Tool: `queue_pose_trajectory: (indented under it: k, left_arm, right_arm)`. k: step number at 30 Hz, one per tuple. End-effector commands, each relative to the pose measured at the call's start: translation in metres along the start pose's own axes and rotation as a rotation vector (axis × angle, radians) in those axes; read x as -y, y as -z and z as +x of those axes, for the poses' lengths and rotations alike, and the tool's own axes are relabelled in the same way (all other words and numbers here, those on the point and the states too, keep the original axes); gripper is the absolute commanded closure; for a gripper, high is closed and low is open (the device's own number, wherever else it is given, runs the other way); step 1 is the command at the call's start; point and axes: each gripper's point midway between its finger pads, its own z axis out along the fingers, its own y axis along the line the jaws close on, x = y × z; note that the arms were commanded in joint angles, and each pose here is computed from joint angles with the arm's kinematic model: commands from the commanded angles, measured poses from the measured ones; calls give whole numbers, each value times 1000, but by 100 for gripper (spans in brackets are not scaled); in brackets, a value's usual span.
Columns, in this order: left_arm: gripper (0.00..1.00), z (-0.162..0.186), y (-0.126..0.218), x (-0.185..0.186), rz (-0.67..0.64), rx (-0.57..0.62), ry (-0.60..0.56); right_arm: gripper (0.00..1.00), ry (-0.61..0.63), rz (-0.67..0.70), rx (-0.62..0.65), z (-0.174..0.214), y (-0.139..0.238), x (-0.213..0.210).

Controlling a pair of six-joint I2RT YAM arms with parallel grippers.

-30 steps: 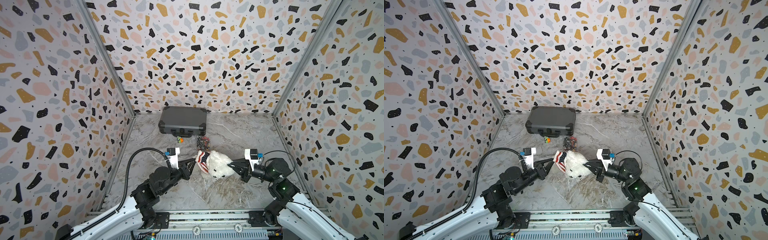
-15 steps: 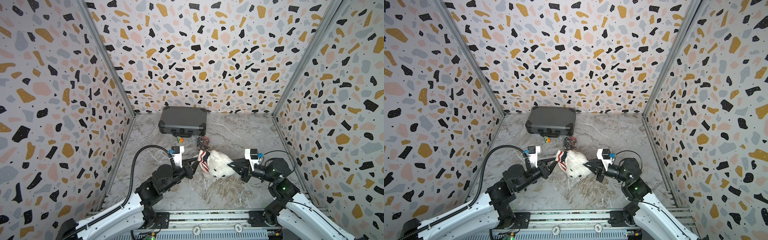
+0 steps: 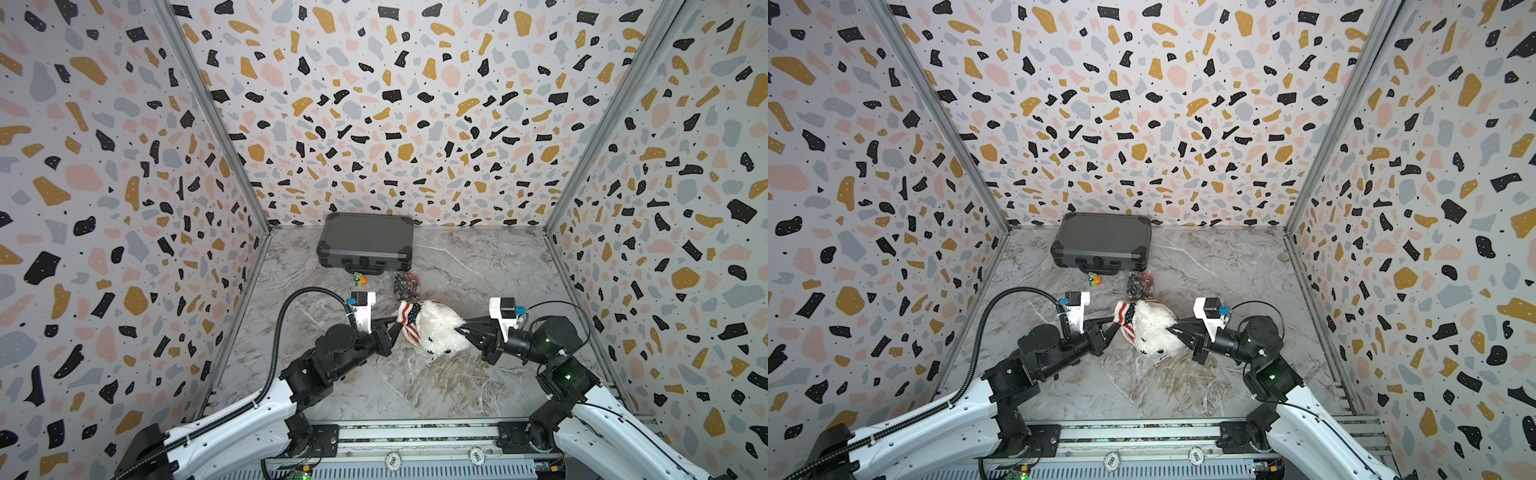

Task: Dress the teddy bear

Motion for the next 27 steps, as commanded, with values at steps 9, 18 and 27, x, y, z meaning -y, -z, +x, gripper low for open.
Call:
queue_pose_trajectory:
  k: [9, 18, 27]
  left_arm:
    - [100, -20, 13, 9, 19, 79, -2]
    - [100, -11, 31, -25, -99, 102, 29]
    - [100, -5, 39, -47, -156, 120, 60]
  right_arm:
    - [100, 65, 39, 67, -23, 4, 1]
    - [100, 67, 142, 85, -23, 12, 15]
    - [100, 77, 171, 112, -27, 18, 15]
